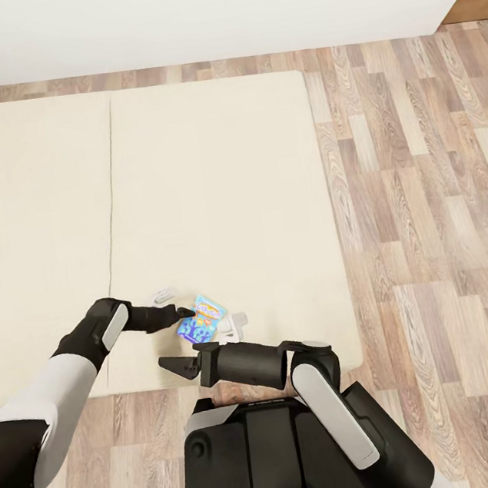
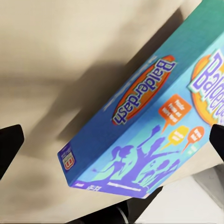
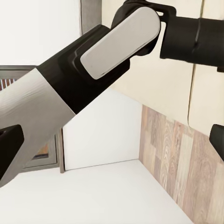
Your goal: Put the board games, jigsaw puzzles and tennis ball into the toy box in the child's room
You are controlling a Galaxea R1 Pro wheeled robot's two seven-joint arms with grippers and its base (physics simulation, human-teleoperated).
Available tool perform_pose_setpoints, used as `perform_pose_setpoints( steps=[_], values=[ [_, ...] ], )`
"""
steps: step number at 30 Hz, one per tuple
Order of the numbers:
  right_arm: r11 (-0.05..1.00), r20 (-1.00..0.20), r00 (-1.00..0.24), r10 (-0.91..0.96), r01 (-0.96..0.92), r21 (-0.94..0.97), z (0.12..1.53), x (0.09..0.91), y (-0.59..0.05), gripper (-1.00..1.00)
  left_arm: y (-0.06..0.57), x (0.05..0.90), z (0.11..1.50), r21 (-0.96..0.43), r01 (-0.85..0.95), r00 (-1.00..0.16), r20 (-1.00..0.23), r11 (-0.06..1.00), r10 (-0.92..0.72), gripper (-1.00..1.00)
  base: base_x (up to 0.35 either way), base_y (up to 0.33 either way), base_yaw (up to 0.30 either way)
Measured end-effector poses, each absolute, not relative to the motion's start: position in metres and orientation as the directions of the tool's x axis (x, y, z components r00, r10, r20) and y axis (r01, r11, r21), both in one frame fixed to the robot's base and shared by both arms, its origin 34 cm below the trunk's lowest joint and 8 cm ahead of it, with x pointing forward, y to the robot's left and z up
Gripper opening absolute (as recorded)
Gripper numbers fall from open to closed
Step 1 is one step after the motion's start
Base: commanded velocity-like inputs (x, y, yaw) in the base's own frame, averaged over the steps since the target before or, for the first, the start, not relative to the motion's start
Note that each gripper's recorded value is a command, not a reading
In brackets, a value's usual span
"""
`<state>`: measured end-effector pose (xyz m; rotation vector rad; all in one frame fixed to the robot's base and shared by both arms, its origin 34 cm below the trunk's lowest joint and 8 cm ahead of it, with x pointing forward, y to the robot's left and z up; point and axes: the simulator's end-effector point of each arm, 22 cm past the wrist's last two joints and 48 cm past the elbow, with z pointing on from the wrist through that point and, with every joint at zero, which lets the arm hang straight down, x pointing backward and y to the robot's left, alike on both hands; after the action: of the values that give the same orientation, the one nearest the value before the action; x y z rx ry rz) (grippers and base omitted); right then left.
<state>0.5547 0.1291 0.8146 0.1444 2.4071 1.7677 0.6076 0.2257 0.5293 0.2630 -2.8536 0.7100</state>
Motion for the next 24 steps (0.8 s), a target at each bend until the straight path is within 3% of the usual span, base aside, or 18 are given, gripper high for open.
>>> perform_pose_setpoints(
  steps=[24],
  values=[
    [0.299, -0.066, -0.984, 0.166, -0.013, 0.954, 0.815, 0.554, 0.129, 1.00, 0.204, 0.583, 0.526, -0.458, -0.220, -0.959, 0.263, 0.861, -0.105, 1.00, 0.000, 0.000, 0.000]
  ],
)
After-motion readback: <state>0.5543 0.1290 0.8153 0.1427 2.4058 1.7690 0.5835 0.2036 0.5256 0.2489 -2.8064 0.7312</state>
